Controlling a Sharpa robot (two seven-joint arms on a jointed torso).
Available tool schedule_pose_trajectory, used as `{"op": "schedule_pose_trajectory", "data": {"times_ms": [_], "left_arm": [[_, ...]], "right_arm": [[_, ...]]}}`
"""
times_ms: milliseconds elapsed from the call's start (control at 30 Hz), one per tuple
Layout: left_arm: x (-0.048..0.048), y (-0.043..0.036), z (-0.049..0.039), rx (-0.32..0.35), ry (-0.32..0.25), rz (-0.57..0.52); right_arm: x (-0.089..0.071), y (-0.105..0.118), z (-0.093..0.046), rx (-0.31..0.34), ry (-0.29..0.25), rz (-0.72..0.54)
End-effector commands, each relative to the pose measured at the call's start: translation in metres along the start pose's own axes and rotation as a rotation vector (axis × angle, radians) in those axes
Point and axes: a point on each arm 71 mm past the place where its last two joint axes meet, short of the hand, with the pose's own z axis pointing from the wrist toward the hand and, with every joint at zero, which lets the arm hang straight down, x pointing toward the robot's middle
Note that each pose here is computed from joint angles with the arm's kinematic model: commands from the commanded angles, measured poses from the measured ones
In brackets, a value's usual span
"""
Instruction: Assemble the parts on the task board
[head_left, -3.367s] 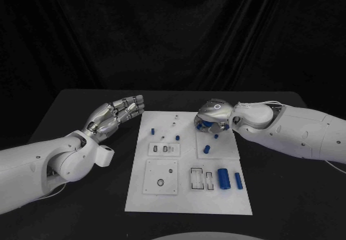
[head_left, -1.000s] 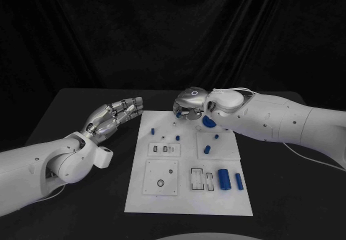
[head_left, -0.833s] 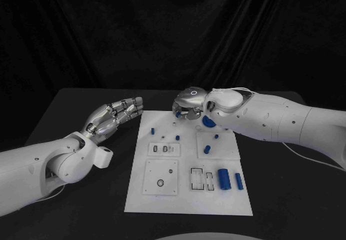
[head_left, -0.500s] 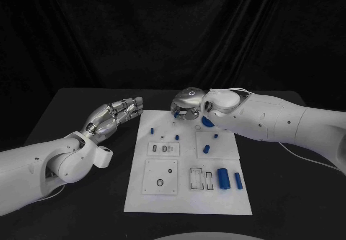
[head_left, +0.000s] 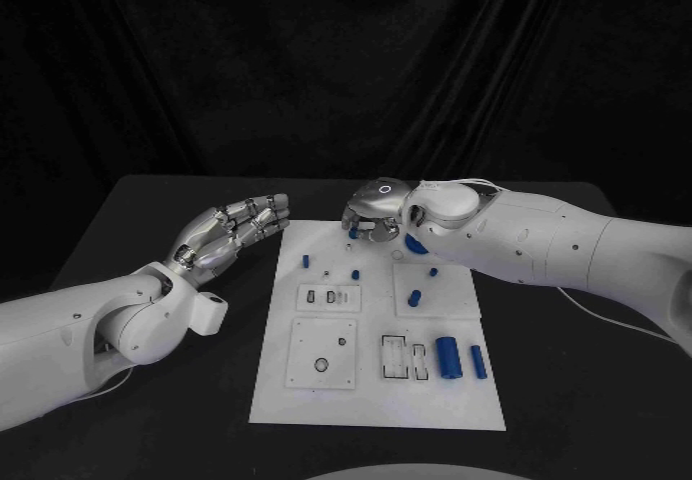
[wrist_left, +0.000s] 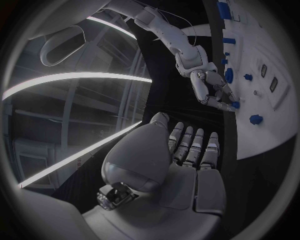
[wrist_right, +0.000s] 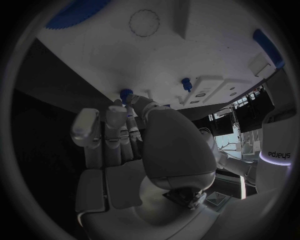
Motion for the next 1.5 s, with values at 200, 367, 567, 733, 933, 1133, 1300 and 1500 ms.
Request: {"op": "schedule_pose_trajectory", "data": {"times_ms": [200,367,567,733,933,1133,1300,1500], "left_arm": [[0.0012,-0.0021,0.0011,0.022,0.024,-0.008],[0.0005,-0.0019,0.0008,0.018,0.024,-0.009],[-0.0020,-0.0024,-0.0020,0.013,0.020,-0.008],[-0.0041,-0.0031,-0.0045,0.010,0.014,-0.005],[-0.0054,-0.0032,-0.0058,0.007,0.010,-0.003],[-0.0043,-0.0023,-0.0042,0.003,0.018,-0.008],[-0.0041,-0.0017,-0.0036,0.001,0.022,-0.011],[-0.0047,-0.0009,-0.0030,-0.002,0.023,-0.011]], "right_arm": [[0.004,-0.011,-0.006,0.074,0.020,0.001],[-0.001,-0.016,-0.014,0.077,-0.047,-0.003],[-0.022,-0.026,-0.035,0.082,-0.149,0.030],[-0.040,-0.038,-0.061,0.111,-0.186,0.039],[-0.044,-0.052,-0.091,0.164,-0.163,0.054],[-0.032,-0.066,-0.113,0.231,-0.090,0.075],[-0.017,-0.072,-0.123,0.282,-0.029,0.093],[-0.002,-0.076,-0.128,0.315,0.024,0.107]]}}
